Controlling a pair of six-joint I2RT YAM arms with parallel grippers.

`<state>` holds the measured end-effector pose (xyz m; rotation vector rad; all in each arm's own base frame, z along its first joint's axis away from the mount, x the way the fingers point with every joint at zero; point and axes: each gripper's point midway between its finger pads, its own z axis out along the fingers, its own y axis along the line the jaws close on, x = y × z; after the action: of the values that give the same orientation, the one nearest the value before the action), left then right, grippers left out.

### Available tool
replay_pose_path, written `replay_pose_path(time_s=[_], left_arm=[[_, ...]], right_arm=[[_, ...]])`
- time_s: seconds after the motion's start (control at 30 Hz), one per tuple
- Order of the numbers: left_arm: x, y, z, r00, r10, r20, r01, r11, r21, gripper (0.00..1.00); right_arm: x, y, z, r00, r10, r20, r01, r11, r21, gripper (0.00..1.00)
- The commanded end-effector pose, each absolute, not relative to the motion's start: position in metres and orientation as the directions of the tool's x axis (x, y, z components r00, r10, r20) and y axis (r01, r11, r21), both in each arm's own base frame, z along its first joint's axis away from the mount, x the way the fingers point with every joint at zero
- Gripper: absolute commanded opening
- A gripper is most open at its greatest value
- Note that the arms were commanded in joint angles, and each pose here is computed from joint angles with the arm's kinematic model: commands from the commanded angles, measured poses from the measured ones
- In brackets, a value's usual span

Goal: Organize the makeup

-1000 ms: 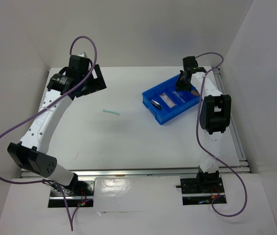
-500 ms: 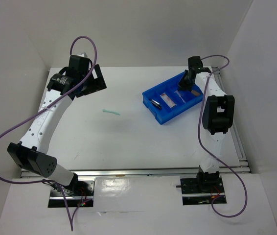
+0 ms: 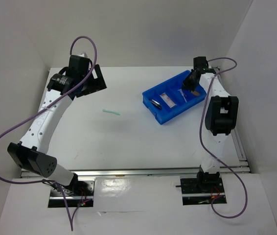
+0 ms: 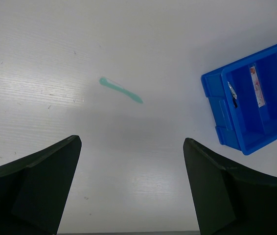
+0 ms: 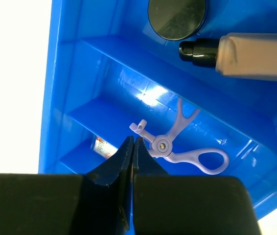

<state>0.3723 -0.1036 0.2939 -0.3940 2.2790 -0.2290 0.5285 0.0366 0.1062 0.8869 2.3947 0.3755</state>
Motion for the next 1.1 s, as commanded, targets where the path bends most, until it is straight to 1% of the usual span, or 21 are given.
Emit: replay_pose_path(time_s=[0.0,0.03,0.07,0.1,0.17,0.23,0.27,0.37,0.4,0.47,0.53,0.6,0.63,0.67,0.73,0.77,0.83,0.9,0.93,1.0,1.07], left_arm=[[0.377,-0.103,0.298,-0.622,-0.362,-0.695,-0.211,0.932,-0.296,1.00],[0.377,-0.101,0.298,-0.618,-0.362,-0.698,-0.217,0.932,-0.291,1.00],[0.377,-0.101,0.298,-0.618,-0.362,-0.698,-0.217,0.932,-0.291,1.00],[0.377,-0.101,0.298,-0.618,-0.362,-0.698,-0.217,0.932,-0.291,1.00],[0.377,-0.101,0.298,-0.618,-0.362,-0.698,-0.217,0.932,-0.291,1.00],[0.378,-0.103,0.295,-0.628,-0.360,-0.690,-0.213,0.932,-0.292,1.00],[0.378,-0.103,0.295,-0.628,-0.360,-0.690,-0.213,0.932,-0.292,1.00],[0.378,-0.103,0.295,-0.628,-0.360,-0.690,-0.213,0.932,-0.292,1.00],[0.378,-0.103,0.295,-0.628,-0.360,-0.690,-0.213,0.932,-0.292,1.00],[0.378,-0.103,0.295,-0.628,-0.360,-0.690,-0.213,0.932,-0.292,1.00],[0.379,-0.103,0.298,-0.624,-0.353,-0.697,-0.205,0.935,-0.290,1.00],[0.381,-0.099,0.304,-0.603,-0.357,-0.714,-0.218,0.934,-0.283,1.00],[0.380,-0.096,0.307,-0.600,-0.348,-0.720,-0.220,0.937,-0.270,1.00],[0.382,-0.092,0.313,-0.587,-0.341,-0.734,-0.230,0.940,-0.252,1.00],[0.381,-0.087,0.325,-0.568,-0.343,-0.748,-0.241,0.938,-0.248,1.00],[0.379,-0.082,0.329,-0.564,-0.349,-0.748,-0.251,0.936,-0.248,1.00],[0.380,-0.077,0.347,-0.526,-0.364,-0.769,-0.259,0.930,-0.263,1.00],[0.378,-0.076,0.356,-0.512,-0.387,-0.767,-0.268,0.920,-0.286,1.00],[0.375,-0.076,0.360,-0.503,-0.390,-0.772,-0.264,0.919,-0.292,1.00],[0.371,-0.073,0.366,-0.495,-0.397,-0.773,-0.263,0.916,-0.302,1.00],[0.369,-0.072,0.373,-0.480,-0.401,-0.780,-0.257,0.915,-0.311,1.00]], right_arm=[[0.543,0.040,0.124,-0.561,0.677,-0.477,0.513,0.736,0.441,0.00],[0.546,0.047,0.127,-0.560,0.670,-0.487,0.495,0.742,0.452,0.00],[0.548,0.047,0.123,-0.560,0.670,-0.488,0.495,0.742,0.452,0.04],[0.552,0.060,0.130,-0.563,0.658,-0.500,0.467,0.753,0.465,0.14],[0.559,0.065,0.139,-0.561,0.638,-0.528,0.439,0.769,0.464,0.24],[0.564,0.070,0.149,-0.556,0.617,-0.557,0.413,0.786,0.459,0.41],[0.567,0.068,0.157,-0.542,0.618,-0.570,0.414,0.786,0.458,0.48],[0.570,0.070,0.165,-0.534,0.596,-0.600,0.396,0.803,0.444,0.48],[0.570,0.070,0.180,-0.520,0.590,-0.618,0.379,0.808,0.452,0.48],[0.571,0.075,0.193,-0.511,0.552,-0.658,0.327,0.834,0.446,0.43],[0.566,0.103,0.214,-0.523,0.437,-0.732,0.183,0.896,0.405,0.34],[0.563,0.138,0.230,-0.527,0.331,-0.782,0.005,0.922,0.387,0.33],[0.553,0.170,0.230,-0.550,0.260,-0.793,-0.088,0.927,0.365,0.31],[0.548,0.187,0.233,-0.545,0.175,-0.820,-0.174,0.933,0.314,0.31],[0.537,0.227,0.224,-0.573,0.065,-0.817,-0.299,0.912,0.282,0.35],[0.525,0.257,0.217,-0.577,-0.022,-0.817,-0.384,0.890,0.247,0.40],[0.515,0.288,0.193,-0.609,-0.118,-0.784,-0.460,0.858,0.228,0.46],[0.500,0.326,0.187,-0.587,-0.213,-0.781,-0.558,0.806,0.200,0.51],[0.497,0.339,0.168,-0.592,-0.257,-0.764,-0.583,0.790,0.186,0.53],[0.480,0.374,0.160,-0.542,-0.335,-0.770,-0.663,0.734,0.148,0.53],[0.478,0.397,0.147,-0.500,-0.370,-0.783,-0.700,0.705,0.114,0.53]])
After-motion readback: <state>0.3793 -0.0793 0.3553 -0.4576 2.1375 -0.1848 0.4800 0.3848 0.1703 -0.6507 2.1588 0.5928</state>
